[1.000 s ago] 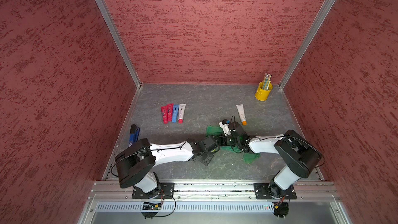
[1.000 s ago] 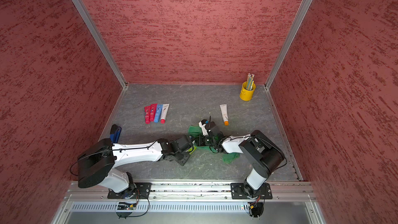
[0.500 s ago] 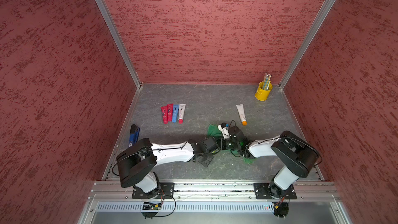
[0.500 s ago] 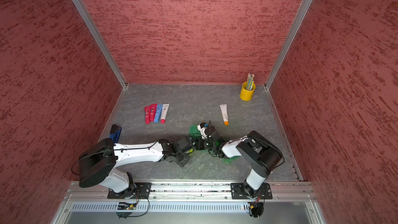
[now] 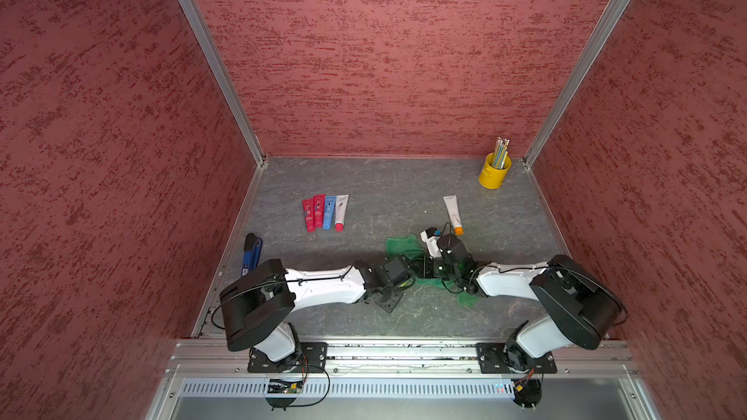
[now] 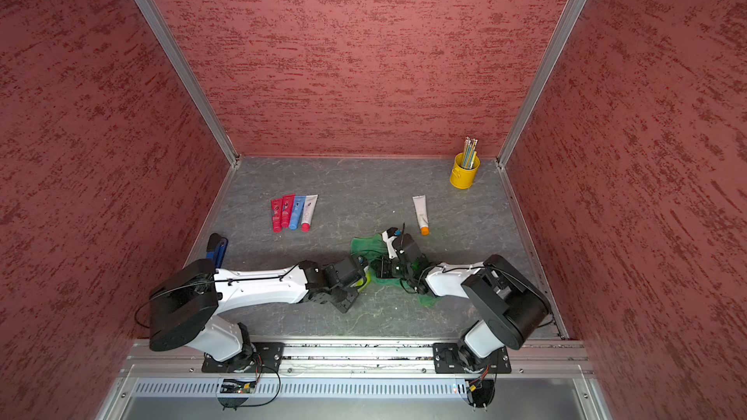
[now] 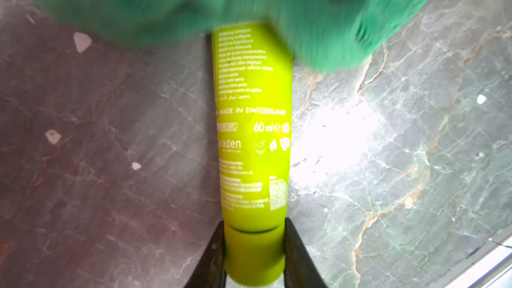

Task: Wipe the surface of the toothpaste tube
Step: Wipe the dirt from the toothpaste tube, then place the toothpaste at the center of the board.

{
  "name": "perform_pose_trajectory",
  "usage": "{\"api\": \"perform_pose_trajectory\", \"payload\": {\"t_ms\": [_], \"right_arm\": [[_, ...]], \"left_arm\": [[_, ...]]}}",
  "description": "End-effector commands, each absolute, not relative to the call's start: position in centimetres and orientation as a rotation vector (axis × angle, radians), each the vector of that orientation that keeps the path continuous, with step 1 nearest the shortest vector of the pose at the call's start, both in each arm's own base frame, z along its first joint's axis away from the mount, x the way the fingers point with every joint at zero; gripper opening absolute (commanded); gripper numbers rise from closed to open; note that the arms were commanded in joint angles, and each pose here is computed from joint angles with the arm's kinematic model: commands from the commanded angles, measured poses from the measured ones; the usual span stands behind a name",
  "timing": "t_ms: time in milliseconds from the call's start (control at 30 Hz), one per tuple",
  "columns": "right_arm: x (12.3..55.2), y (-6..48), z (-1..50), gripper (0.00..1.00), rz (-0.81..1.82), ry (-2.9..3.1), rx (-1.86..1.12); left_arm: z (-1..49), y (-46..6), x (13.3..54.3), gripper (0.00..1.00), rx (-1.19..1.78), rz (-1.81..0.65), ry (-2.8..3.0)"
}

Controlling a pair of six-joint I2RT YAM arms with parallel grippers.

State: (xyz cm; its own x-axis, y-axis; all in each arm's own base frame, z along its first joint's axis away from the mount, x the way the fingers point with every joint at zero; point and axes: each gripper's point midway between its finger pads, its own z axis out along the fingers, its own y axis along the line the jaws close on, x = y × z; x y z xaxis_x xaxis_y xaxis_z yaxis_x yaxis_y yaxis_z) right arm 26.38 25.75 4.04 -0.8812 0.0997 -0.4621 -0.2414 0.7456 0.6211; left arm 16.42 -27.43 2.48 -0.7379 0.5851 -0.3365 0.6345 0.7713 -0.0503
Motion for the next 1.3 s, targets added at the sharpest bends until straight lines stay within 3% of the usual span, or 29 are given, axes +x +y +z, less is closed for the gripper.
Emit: {"api": "perform_pose_trajectory", "payload": {"t_ms": [0, 467, 800, 1000, 1267], "right_arm": [[26.9, 23.5, 2.8, 0.00, 0.779, 2.536, -0.093], [17.7, 30.6, 2.7, 0.00, 1.263, 2.578, -0.360], [25.8, 20.8, 5.0, 0.00, 0.740, 2.501, -0.073], [25.8, 17.2, 5.2, 0.00, 0.610, 2.518, -0.031], [20.9, 22.4, 7.6, 0.00, 1.138, 2.458, -0.300]], "left_arm": [[3.0, -28.3, 17.3, 0.00, 0.934, -0.240, 2.624], [3.0, -28.3, 17.6, 0.00, 0.922, -0.227, 2.630], [4.9, -24.9, 19.6, 0.00, 0.667, -0.110, 2.632], [7.1, -21.8, 23.2, 0.00, 0.392, -0.219, 2.635], [10.4, -25.1, 30.4, 0.00, 0.280, -0.344, 2.577]]}}
